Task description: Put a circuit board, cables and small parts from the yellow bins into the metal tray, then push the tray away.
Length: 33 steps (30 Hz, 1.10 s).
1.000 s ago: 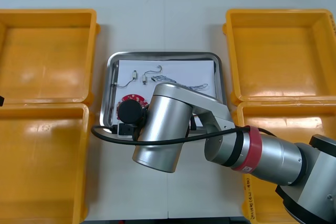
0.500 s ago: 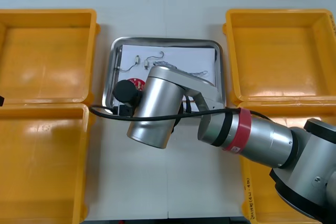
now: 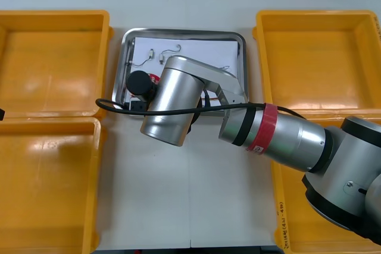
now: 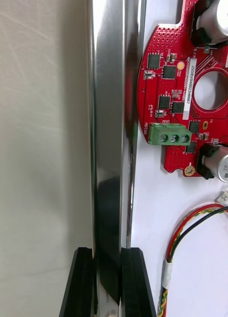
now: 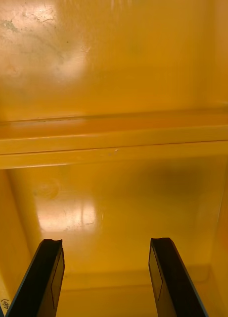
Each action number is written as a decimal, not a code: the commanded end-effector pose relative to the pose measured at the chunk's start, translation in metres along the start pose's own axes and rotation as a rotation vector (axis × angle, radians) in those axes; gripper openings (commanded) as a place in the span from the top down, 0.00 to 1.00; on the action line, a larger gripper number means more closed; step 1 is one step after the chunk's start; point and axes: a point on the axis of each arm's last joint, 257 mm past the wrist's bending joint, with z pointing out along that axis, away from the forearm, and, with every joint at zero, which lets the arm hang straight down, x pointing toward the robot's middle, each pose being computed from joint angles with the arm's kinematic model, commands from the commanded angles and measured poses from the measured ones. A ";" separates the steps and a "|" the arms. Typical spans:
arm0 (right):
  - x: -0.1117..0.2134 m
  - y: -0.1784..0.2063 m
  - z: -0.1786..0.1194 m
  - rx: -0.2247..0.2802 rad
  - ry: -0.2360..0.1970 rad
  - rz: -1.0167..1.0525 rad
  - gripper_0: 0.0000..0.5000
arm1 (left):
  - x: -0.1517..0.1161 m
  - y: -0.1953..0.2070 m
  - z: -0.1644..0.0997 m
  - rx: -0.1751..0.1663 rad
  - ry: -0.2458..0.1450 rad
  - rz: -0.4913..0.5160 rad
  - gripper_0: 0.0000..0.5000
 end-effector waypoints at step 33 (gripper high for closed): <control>-0.025 -0.128 -0.003 0.234 -0.118 -0.004 1.00 | 0.000 0.016 -0.016 -0.050 -0.013 0.022 0.00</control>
